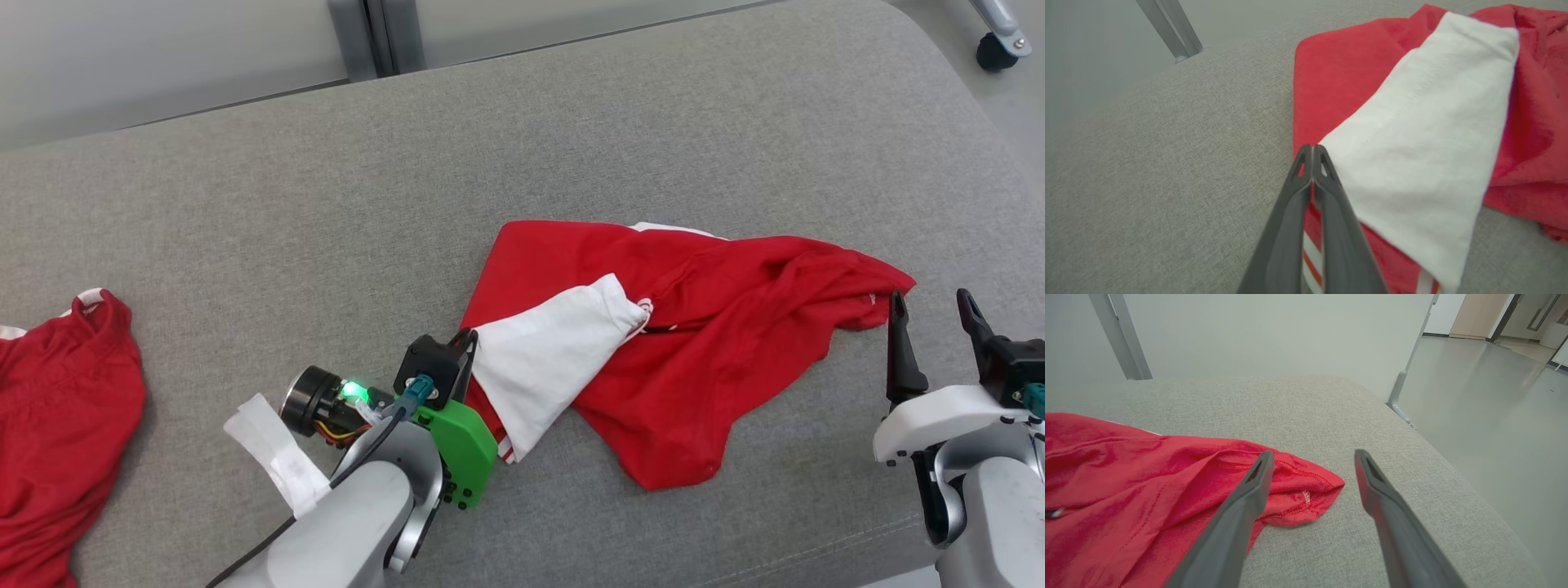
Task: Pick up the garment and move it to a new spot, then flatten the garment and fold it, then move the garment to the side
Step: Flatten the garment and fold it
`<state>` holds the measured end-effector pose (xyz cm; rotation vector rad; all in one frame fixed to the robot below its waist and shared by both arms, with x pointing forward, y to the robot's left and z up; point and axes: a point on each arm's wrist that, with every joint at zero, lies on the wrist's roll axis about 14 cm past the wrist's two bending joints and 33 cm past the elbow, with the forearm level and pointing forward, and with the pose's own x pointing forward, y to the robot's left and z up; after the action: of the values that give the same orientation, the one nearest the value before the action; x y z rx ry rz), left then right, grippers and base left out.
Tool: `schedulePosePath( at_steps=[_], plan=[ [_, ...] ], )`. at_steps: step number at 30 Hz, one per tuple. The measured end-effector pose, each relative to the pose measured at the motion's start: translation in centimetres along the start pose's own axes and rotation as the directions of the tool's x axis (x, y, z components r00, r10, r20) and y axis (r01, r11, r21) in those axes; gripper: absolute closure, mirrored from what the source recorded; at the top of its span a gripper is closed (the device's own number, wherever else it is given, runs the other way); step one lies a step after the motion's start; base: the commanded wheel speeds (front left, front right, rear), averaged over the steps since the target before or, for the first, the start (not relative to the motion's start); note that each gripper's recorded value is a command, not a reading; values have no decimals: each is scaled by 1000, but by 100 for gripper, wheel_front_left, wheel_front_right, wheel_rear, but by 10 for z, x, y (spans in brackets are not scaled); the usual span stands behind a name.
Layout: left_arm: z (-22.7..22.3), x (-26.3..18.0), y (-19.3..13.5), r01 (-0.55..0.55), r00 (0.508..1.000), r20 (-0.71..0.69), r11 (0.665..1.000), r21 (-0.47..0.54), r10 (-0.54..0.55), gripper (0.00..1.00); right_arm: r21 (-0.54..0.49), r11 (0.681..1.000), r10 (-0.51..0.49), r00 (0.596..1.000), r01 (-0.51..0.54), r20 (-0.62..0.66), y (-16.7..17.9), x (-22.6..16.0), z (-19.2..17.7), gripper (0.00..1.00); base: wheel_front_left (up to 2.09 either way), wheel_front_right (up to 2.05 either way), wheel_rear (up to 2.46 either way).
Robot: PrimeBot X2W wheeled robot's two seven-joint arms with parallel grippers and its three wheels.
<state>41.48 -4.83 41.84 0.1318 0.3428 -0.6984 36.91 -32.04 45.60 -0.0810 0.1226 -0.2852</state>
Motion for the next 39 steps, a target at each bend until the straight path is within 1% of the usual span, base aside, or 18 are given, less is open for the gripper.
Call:
schedulePosePath(
  at_steps=[4,7,9,11,14,16,18,23,24,28,29,30,32,33,34,35,38,39],
  plan=[
    [18,-3,0,-5,997,80,1000,-2,5,100,17,999,50,998,-51,34,18,0,10,0,0,0,0],
    [40,-9,5,-26,985,171,1000,-9,28,100,26,993,117,992,-118,37,35,-11,8,0,0,0,0],
    [59,-15,13,-63,966,249,998,-19,66,100,54,979,197,980,-198,17,58,-28,-1,0,0,0,0],
    [67,-24,19,-89,952,293,996,-25,93,100,100,956,277,961,-274,-12,80,-47,-13,0,0,0,0],
    [74,-35,23,-114,934,338,993,-25,116,100,197,923,351,933,-331,-79,98,-75,-35,0,0,0,0],
    [79,-40,24,-127,922,366,992,-18,125,100,264,901,387,913,-345,-131,110,-92,-51,0,0,0,0],
    [78,-44,23,-130,920,372,991,-12,125,100,307,890,398,903,-337,-163,113,-97,-61,0,0,0,0],
    [74,-48,18,-116,928,356,993,-12,112,100,403,861,410,892,-310,-189,126,-88,-69,0,0,0,0],
    [72,-48,18,-117,930,349,993,-10,113,100,411,856,420,886,-314,-196,130,-88,-71,10,0,0,0],
    [67,-53,23,-130,936,330,992,-10,126,100,456,825,473,850,-334,-234,150,-96,-83,8,0,0,0],
    [66,-54,26,-136,936,327,991,-9,131,100,457,824,478,845,-337,-238,151,-95,-84,14,0,0,0],
    [65,-55,27,-139,937,323,990,-8,134,100,459,822,482,842,-337,-244,152,-95,-86,25,0,0,0],
    [66,-56,29,-146,935,325,989,-6,140,100,462,820,487,838,-339,-248,153,-95,-87,55,0,0,0],
    [67,-56,29,-146,935,327,989,-5,139,100,463,820,485,839,-337,-247,152,-95,-87,65,0,0,0],
    [67,-57,29,-146,934,329,989,-5,139,100,467,818,484,840,-336,-245,152,-94,-86,88,0,0,0],
    [68,-57,29,-144,934,330,990,-4,138,100,470,816,486,839,-336,-244,152,-94,-86,100,0,0,0],
    [70,-58,28,-146,932,337,989,9,135,100,471,810,499,833,-350,-239,154,-96,-84,100,0,0,0],
    [70,-59,28,-154,931,341,987,40,131,100,456,816,494,838,-355,-231,150,-93,-81,100,0,0,0]
  ],
)
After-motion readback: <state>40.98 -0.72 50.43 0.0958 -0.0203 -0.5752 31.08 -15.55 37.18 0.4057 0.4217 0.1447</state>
